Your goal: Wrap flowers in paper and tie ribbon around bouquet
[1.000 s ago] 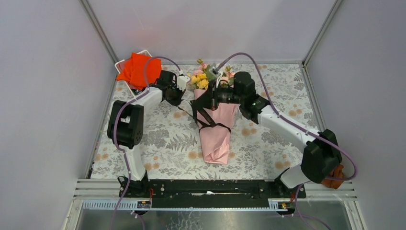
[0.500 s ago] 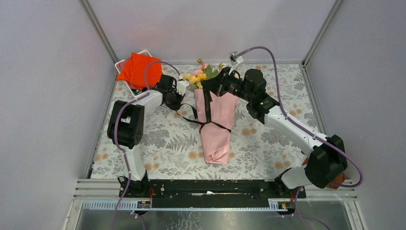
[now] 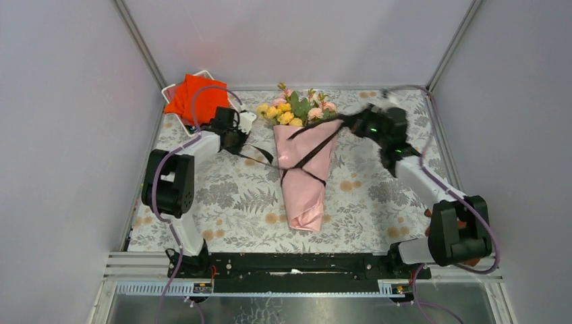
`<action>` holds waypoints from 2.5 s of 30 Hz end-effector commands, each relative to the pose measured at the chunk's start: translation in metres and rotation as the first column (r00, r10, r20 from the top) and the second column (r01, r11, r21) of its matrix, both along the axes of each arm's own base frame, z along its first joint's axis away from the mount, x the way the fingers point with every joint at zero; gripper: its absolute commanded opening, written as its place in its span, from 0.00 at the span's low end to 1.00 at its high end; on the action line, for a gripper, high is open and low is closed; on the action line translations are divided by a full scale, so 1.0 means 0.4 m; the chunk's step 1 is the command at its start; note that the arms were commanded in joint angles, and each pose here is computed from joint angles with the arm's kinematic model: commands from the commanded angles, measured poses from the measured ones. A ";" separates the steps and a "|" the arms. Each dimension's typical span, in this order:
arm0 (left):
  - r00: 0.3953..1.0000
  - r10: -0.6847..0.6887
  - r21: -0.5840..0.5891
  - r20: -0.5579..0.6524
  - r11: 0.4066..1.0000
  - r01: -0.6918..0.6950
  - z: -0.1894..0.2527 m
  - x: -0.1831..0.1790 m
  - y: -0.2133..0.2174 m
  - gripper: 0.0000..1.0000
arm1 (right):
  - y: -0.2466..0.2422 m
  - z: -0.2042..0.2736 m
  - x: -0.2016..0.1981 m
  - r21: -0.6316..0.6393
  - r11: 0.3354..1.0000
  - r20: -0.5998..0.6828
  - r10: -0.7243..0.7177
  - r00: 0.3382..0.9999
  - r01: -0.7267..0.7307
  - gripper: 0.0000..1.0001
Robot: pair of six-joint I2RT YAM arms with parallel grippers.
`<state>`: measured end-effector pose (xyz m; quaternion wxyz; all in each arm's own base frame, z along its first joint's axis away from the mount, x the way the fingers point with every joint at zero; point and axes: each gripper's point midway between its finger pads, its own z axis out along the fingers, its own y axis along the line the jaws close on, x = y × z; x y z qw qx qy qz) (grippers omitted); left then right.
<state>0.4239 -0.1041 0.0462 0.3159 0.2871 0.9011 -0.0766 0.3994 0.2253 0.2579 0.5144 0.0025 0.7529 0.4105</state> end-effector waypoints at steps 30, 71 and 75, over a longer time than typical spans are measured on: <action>0.993 -0.011 0.193 0.121 0.981 -0.012 0.103 -0.111 0.299 0.60 | -0.468 -0.180 -0.064 -0.062 0.913 -0.086 -0.407 0.910 0.402 0.00; 0.384 -0.923 -0.159 -0.031 0.384 0.910 0.020 -0.594 -0.579 0.61 | 0.018 0.347 -0.046 0.029 0.995 0.232 0.091 0.968 -0.100 0.00; 0.386 -0.922 -0.229 0.014 0.373 0.899 0.142 -0.573 -0.543 0.82 | -0.034 0.285 -0.064 0.003 0.999 0.199 0.031 0.979 -0.032 0.00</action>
